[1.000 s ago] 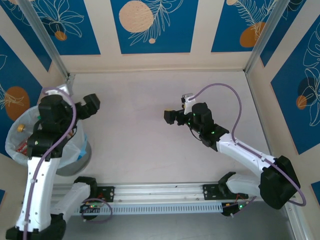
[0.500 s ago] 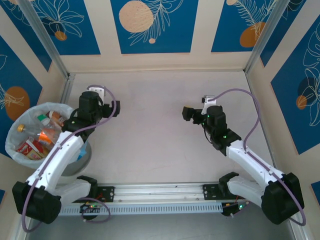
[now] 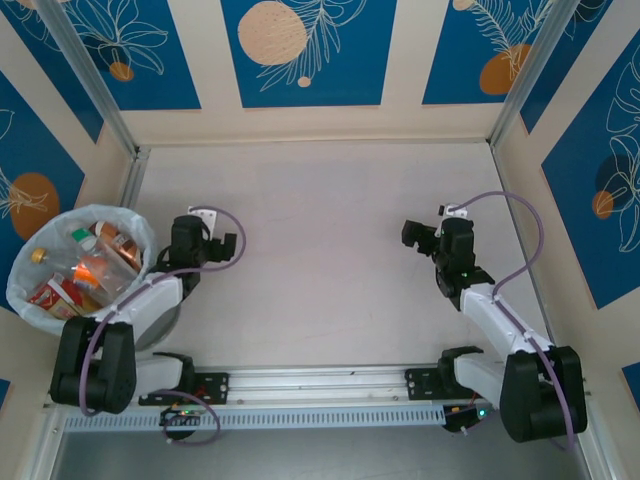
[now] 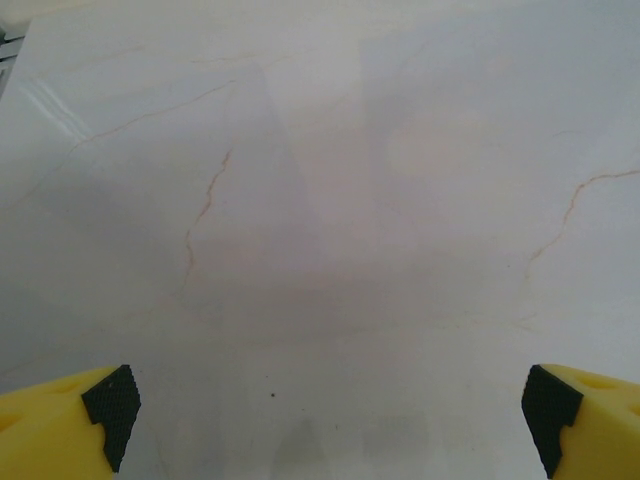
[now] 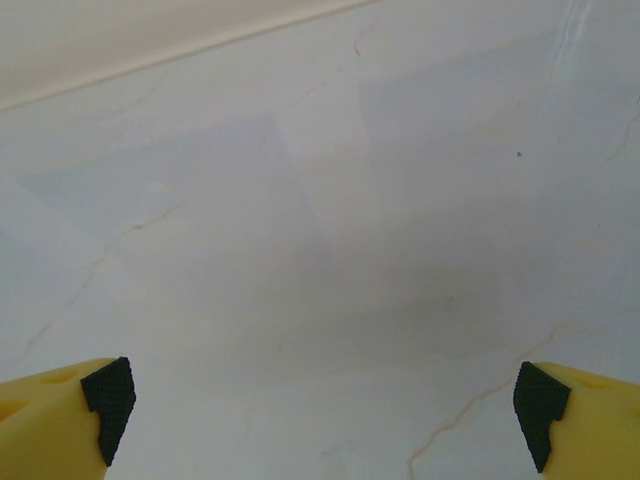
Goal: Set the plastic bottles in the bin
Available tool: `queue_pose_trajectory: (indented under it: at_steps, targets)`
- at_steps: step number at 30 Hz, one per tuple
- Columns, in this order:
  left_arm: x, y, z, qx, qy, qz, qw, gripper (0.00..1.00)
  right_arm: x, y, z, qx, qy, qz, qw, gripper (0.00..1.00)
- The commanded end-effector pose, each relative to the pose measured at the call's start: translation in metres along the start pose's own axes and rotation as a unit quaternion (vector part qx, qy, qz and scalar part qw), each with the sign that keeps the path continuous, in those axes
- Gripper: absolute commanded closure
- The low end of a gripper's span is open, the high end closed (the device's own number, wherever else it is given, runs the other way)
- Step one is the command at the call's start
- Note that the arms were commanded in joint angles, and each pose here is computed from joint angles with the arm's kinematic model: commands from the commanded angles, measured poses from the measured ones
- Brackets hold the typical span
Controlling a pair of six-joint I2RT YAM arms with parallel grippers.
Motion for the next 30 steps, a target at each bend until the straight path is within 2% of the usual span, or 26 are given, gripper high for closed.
queue_pose_trajectory:
  at_steps: [1,6,11,13,14,15,18,24,30]
  targets:
    - [-0.011,0.001,-0.003,-0.005,-0.057,0.010,0.998,0.01,-0.005,-0.001,-0.005,0.031,-0.028,-0.014,0.999,0.01]
    - [-0.027,0.002,0.002,0.009,-0.091,0.029,0.995,0.01,-0.014,-0.002,0.000,0.060,-0.035,-0.021,0.997,0.00]
    - [-0.040,0.008,0.009,0.021,-0.088,0.035,0.995,0.01,-0.023,-0.003,0.005,0.080,-0.040,-0.039,0.995,0.00]
    - [-0.041,0.011,0.017,0.031,-0.109,0.019,0.993,0.01,-0.026,-0.003,0.006,0.089,-0.049,-0.045,0.994,0.00]
    - [-0.041,0.016,0.022,0.047,-0.122,-0.010,0.991,0.01,-0.027,-0.003,0.006,0.094,-0.055,-0.047,0.993,0.00]
    - [-0.039,0.019,0.023,0.057,-0.109,-0.027,0.992,0.01,-0.028,-0.003,0.006,0.099,-0.060,-0.049,0.992,0.00]
    - [-0.038,0.023,0.023,0.068,-0.117,-0.064,0.989,0.01,-0.031,-0.005,0.007,0.103,-0.086,-0.055,0.989,0.01]
    - [-0.038,0.023,0.023,0.069,-0.119,-0.069,0.988,0.01,-0.036,-0.009,0.018,0.089,-0.132,-0.069,0.985,0.01]
    - [-0.037,0.023,0.024,0.069,-0.119,-0.068,0.988,0.01,-0.049,-0.008,0.034,0.100,-0.134,-0.081,0.983,0.00]
Point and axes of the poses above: each hand's point on the last joint's axis, 136 mm out from that joint toward the fingers, its own x axis back along the fingers, its own y axis along the line the jaws close on, z = x × y, the point moved 9 cm from there along x, back along the fingers, and after that the axes turned 6 degrees about x, right-handed, at the moved point
